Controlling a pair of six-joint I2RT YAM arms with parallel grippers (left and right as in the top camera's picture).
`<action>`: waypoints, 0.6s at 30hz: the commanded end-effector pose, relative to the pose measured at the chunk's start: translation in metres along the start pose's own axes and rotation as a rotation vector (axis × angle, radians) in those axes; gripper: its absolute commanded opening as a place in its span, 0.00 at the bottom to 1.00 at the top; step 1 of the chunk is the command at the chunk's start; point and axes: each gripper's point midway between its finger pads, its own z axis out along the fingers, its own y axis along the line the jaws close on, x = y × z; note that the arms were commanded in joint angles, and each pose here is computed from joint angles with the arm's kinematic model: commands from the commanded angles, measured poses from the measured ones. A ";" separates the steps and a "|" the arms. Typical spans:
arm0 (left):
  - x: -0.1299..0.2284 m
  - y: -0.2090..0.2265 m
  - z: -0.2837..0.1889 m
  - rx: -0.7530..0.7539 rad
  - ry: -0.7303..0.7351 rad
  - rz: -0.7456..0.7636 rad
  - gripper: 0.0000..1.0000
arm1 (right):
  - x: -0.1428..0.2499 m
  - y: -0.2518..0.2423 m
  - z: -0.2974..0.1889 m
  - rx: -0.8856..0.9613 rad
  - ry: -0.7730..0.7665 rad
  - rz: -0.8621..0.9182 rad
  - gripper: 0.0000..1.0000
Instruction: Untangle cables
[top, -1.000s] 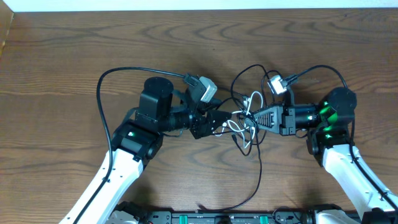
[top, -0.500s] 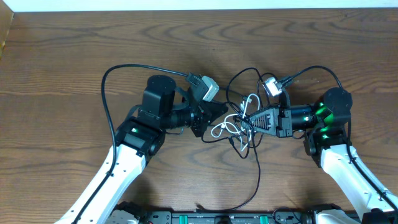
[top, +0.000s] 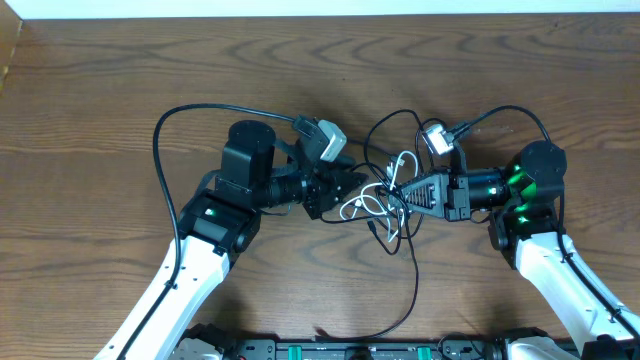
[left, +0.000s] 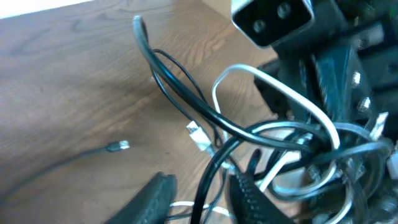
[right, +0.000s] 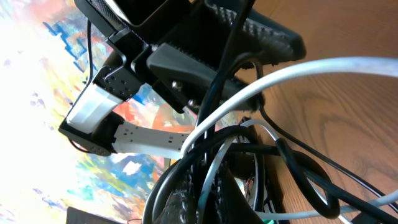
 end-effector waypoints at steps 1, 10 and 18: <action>-0.009 -0.006 -0.005 0.013 -0.019 0.020 0.19 | 0.002 0.001 0.001 -0.007 0.014 0.002 0.01; -0.010 -0.006 -0.006 0.010 -0.020 0.020 0.07 | 0.002 0.001 0.001 -0.007 0.014 -0.025 0.01; -0.048 -0.009 -0.060 -0.084 -0.181 0.070 0.07 | -0.010 -0.016 0.000 0.039 -0.057 -0.193 0.02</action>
